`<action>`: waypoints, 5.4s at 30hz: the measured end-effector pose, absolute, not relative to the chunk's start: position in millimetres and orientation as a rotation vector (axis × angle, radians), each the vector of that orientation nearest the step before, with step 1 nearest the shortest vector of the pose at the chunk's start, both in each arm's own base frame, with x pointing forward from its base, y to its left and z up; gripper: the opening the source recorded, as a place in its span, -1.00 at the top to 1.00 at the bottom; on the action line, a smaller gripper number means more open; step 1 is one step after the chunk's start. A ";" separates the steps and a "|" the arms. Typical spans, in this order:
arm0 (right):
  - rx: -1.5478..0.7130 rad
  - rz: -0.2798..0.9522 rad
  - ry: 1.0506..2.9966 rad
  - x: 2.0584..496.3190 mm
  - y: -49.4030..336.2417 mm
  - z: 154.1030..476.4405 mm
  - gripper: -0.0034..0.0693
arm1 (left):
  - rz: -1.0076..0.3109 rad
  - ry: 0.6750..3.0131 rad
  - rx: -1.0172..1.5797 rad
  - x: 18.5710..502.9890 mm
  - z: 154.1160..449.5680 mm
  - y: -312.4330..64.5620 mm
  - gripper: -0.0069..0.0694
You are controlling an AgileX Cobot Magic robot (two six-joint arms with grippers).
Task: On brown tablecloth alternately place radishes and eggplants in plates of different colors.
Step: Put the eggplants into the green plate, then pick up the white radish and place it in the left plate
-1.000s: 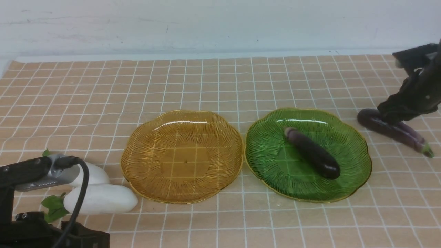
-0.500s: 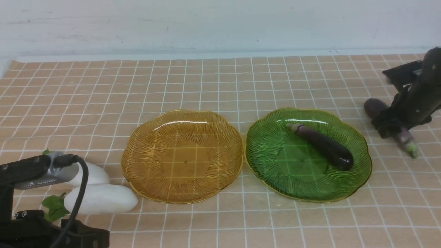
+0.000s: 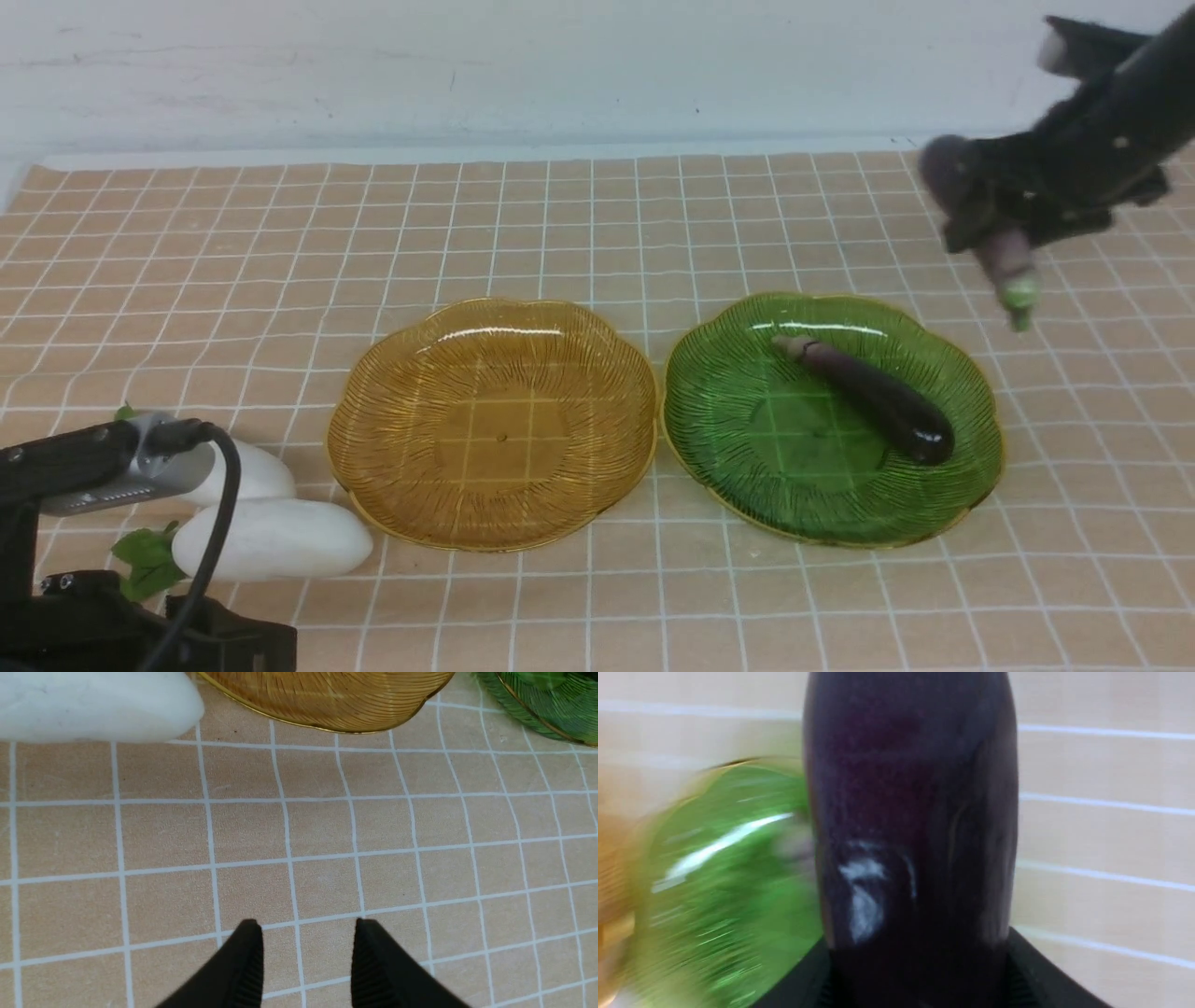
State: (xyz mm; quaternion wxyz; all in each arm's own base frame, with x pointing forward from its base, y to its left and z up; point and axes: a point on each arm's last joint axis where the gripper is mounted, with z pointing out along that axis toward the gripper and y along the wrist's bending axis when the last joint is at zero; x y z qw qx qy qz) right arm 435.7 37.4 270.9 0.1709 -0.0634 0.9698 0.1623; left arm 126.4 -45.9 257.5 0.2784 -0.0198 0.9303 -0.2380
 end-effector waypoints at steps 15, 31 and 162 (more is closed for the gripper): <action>-0.648 0.086 2.931 392.5 161.0 215.0 -0.62 | -0.580 2.487 -0.021 128.5 260.8 -43.1 0.02; -0.597 0.194 2.710 257.6 111.4 336.2 0.93 | -0.210 2.653 0.476 236.7 263.0 -36.9 -0.61; -0.761 0.280 2.700 251.0 116.9 326.5 0.95 | -0.058 2.992 -0.761 385.0 232.7 43.0 -0.74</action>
